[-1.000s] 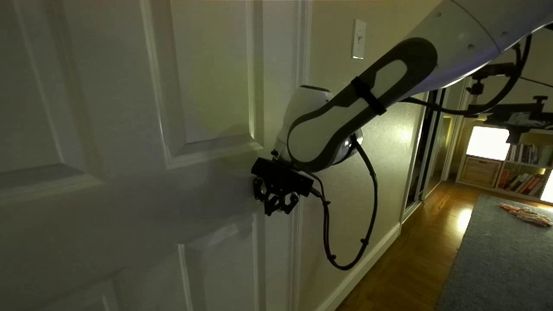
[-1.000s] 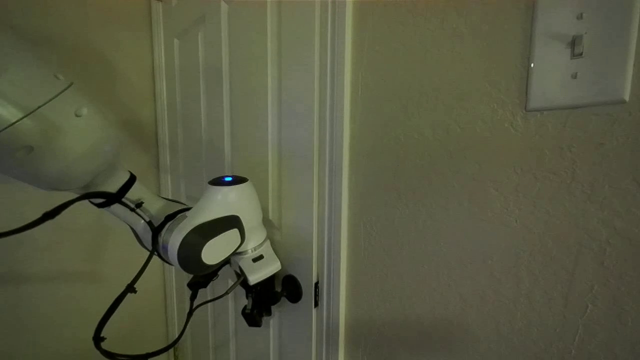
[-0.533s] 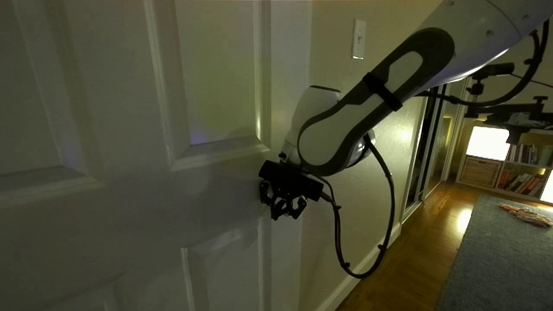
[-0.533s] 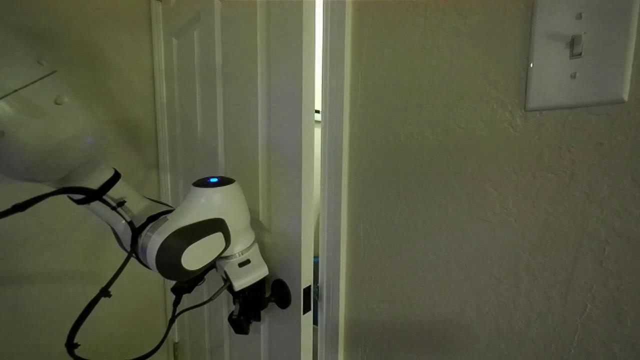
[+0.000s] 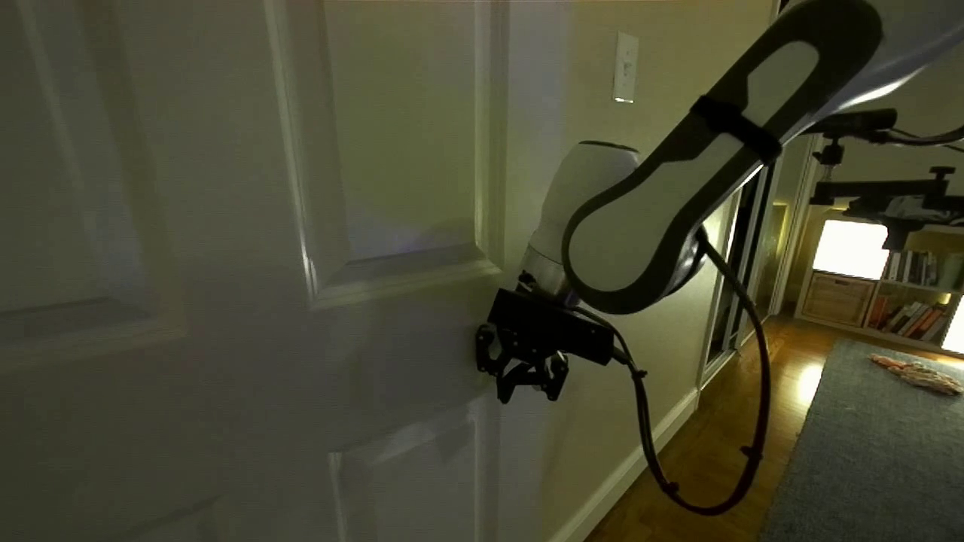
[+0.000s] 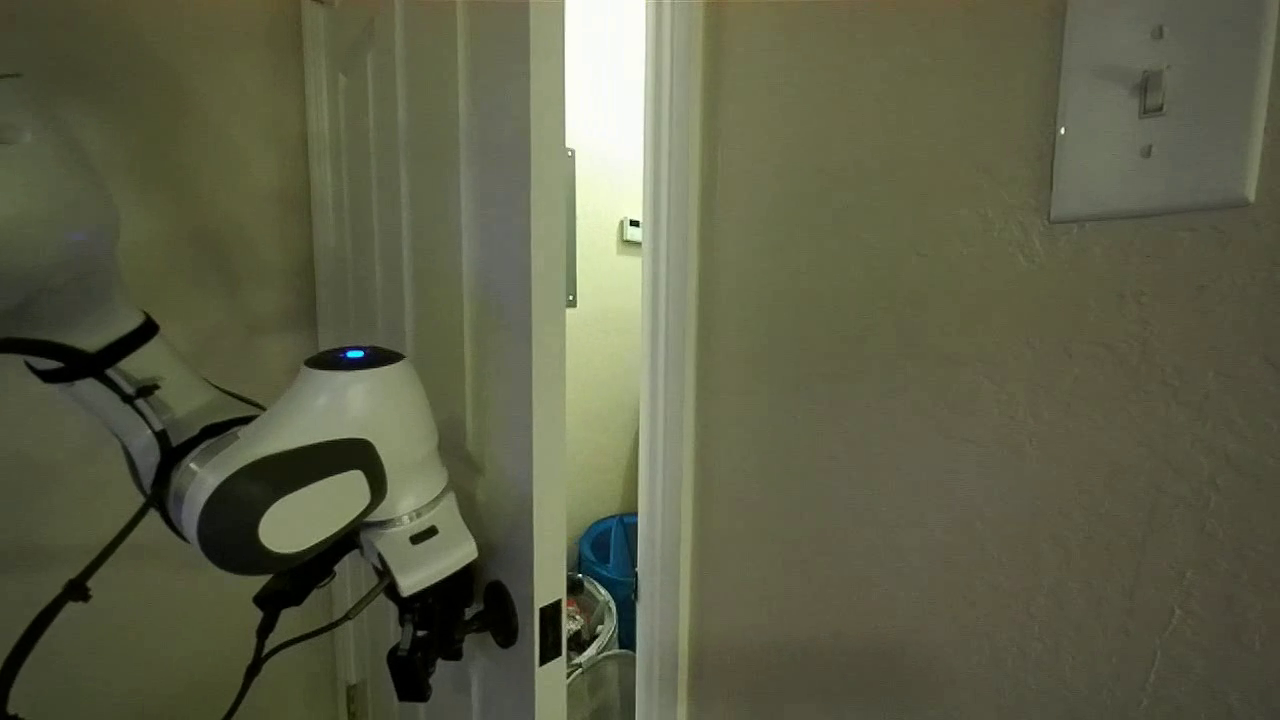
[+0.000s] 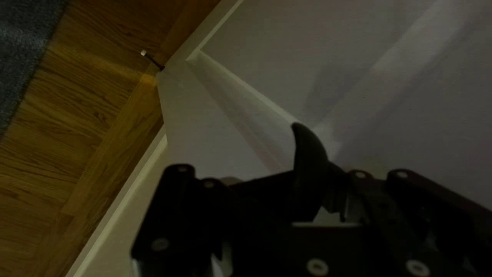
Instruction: Open the door
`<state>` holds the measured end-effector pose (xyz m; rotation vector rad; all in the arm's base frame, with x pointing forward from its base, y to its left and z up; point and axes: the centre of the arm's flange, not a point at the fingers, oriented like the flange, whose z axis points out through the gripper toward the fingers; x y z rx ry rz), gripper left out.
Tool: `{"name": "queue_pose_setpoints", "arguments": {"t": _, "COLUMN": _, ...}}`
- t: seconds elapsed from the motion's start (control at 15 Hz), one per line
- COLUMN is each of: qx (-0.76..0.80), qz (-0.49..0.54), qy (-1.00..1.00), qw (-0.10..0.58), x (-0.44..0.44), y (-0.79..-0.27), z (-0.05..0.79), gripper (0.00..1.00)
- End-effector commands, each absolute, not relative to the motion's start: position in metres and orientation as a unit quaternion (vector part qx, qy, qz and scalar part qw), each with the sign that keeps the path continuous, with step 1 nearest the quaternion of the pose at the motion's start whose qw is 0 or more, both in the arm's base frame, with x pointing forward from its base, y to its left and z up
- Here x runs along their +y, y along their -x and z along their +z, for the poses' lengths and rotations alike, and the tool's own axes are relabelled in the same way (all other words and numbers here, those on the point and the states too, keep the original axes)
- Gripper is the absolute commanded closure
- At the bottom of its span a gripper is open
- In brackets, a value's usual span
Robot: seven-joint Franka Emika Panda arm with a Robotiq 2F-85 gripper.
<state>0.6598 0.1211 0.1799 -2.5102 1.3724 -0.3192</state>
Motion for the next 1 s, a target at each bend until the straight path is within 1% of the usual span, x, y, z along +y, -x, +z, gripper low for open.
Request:
{"name": "queue_pose_setpoints", "arguments": {"t": 0.0, "qx": 0.431, "qz": -0.069, "qy": 0.890, "qw": 0.130, "x": 0.119, "y": -0.580, "z": 0.204, "gripper": 0.93}}
{"name": "queue_pose_setpoints", "arguments": {"t": 0.27, "qx": 0.420, "qz": -0.040, "qy": 0.894, "qw": 0.149, "x": 0.131, "y": -0.545, "z": 0.222, "gripper": 0.94}}
{"name": "queue_pose_setpoints", "arguments": {"t": 0.47, "qx": 0.427, "qz": -0.037, "qy": 0.887, "qw": 0.172, "x": 0.139, "y": -0.518, "z": 0.234, "gripper": 0.93}}
{"name": "queue_pose_setpoints", "arguments": {"t": 0.53, "qx": 0.431, "qz": -0.038, "qy": 0.884, "qw": 0.177, "x": 0.141, "y": -0.510, "z": 0.239, "gripper": 0.68}}
{"name": "queue_pose_setpoints", "arguments": {"t": 0.6, "qx": 0.433, "qz": -0.040, "qy": 0.882, "qw": 0.182, "x": 0.143, "y": -0.503, "z": 0.242, "gripper": 0.67}}
{"name": "queue_pose_setpoints", "arguments": {"t": 0.67, "qx": 0.431, "qz": -0.039, "qy": 0.882, "qw": 0.184, "x": 0.144, "y": -0.496, "z": 0.246, "gripper": 0.62}}
{"name": "queue_pose_setpoints", "arguments": {"t": 0.8, "qx": 0.428, "qz": -0.031, "qy": 0.885, "qw": 0.181, "x": 0.148, "y": -0.483, "z": 0.255, "gripper": 0.51}}
{"name": "queue_pose_setpoints", "arguments": {"t": 0.93, "qx": 0.428, "qz": -0.022, "qy": 0.886, "qw": 0.177, "x": 0.152, "y": -0.470, "z": 0.266, "gripper": 0.37}}
